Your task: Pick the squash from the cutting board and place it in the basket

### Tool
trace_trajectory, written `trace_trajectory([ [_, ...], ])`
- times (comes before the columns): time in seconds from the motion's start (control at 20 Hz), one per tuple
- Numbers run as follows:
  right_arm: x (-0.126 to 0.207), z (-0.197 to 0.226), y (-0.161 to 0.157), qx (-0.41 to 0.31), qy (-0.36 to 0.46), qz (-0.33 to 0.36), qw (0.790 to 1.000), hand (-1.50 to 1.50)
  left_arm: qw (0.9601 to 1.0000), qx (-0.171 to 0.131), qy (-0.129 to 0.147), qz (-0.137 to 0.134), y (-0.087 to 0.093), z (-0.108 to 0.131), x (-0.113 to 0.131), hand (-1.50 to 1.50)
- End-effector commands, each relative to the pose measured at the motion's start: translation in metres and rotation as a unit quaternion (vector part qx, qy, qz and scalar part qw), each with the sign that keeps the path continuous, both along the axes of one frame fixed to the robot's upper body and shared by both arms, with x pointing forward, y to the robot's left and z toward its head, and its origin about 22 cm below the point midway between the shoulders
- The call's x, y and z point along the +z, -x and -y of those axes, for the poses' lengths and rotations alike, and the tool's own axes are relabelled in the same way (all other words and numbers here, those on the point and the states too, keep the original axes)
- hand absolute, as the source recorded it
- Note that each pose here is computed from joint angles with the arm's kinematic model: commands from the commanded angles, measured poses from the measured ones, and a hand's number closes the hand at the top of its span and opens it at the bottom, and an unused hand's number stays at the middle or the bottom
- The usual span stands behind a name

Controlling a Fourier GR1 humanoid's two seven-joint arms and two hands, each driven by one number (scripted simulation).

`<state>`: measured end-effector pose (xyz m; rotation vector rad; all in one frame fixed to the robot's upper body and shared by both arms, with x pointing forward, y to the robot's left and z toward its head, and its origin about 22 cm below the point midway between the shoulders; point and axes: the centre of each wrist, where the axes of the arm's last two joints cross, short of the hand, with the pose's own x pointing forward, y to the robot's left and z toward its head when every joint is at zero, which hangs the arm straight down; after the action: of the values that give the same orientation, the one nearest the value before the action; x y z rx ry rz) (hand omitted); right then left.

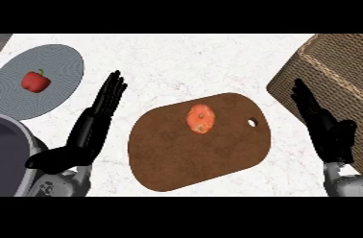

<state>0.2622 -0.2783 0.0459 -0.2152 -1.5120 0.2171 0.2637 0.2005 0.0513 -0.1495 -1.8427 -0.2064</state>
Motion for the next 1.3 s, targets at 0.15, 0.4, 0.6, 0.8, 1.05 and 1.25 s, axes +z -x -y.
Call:
trace_trajectory([
  [0.15, 0.073, -0.055, -0.049, 0.164, -0.139, 0.156, 0.964, 1.50, 0.9917, 0.072, -0.044, -0.096, -0.008, -0.043, -0.018, 0.00],
  [0.4, 0.114, -0.106, -0.045, 0.427, 0.015, 0.272, 0.862, -1.50, 0.9781, 0.094, -0.076, -0.169, -0.012, -0.060, -0.029, 0.00],
  [0.6, 0.079, -0.180, -0.032, 0.454, -0.002, 0.327, 0.829, -1.50, 0.9678, 0.134, -0.074, -0.200, -0.029, -0.099, -0.006, 0.00],
  [0.8, 0.102, -0.223, -0.034, 0.427, 0.018, 0.318, 0.846, -1.50, 0.9618, 0.153, -0.075, -0.214, -0.033, -0.114, -0.004, 0.00],
  [1.05, 0.155, -0.224, -0.035, 0.425, 0.138, 0.222, 0.867, -1.50, 0.9588, 0.158, -0.067, -0.226, -0.024, -0.106, -0.021, 0.00],
  [1.25, 0.210, -0.207, -0.056, 0.339, 0.313, 0.221, 0.859, -1.50, 0.9578, 0.173, -0.080, -0.215, -0.026, -0.116, -0.011, 0.00],
])
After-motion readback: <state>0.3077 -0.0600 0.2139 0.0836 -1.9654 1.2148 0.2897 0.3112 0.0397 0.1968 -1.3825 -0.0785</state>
